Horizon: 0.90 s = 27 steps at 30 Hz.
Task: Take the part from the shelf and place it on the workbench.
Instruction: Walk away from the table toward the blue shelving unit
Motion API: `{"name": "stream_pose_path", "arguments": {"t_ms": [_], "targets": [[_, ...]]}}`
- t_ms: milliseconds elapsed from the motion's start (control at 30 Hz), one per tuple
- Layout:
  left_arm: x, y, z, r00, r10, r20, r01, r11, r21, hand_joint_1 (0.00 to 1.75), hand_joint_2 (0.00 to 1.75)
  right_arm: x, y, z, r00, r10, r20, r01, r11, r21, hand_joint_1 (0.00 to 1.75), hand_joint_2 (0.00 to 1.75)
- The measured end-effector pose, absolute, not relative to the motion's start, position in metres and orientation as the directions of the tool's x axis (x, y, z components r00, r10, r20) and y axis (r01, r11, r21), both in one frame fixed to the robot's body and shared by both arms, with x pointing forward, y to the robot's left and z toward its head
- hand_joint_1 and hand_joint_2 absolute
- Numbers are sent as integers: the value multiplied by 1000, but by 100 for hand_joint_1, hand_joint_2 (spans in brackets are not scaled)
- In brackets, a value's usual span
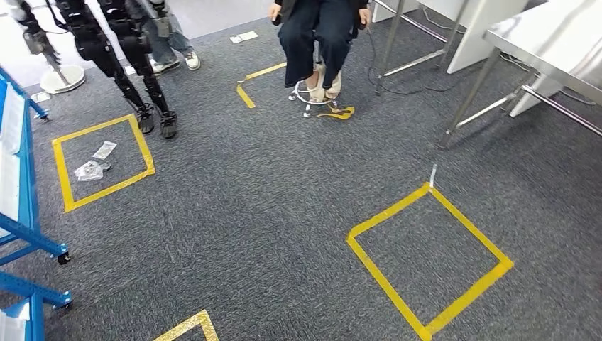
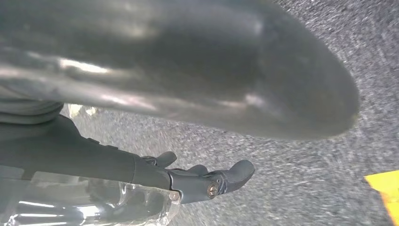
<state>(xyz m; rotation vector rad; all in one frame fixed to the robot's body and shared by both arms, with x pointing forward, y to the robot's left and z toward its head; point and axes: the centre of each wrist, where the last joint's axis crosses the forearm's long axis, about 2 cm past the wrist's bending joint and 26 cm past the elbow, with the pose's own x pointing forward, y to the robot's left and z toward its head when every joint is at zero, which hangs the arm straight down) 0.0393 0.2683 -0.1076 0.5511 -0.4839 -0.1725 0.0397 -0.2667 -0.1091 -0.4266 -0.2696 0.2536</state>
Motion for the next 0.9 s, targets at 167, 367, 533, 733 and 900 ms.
{"name": "stream_pose_path", "arguments": {"t_ms": [167,367,533,733,900], "targets": [[39,269,-108,875,-285,392,29,839,544,0,0,44,-266,-109,932,297,208,-183,880,-439,0,0],[39,269,-108,877,-284,388,28,835,550,0,0,41,-265,-109,935,292,201,-181,880,-438,0,0],[38,268,-108,881,-282,381,28,834,552,0,0,43,-264,-109,933,289,214,-172,881,-441,0,0],[38,269,-108,882,-280,378,27,833,553,0,0,43,-263,-109,932,291,214,-174,881,-441,0,0],[38,268,-108,884,-277,377,26,834,552,0,0,44,-263,-108,932,292,216,-174,881,-441,0,0]]}}
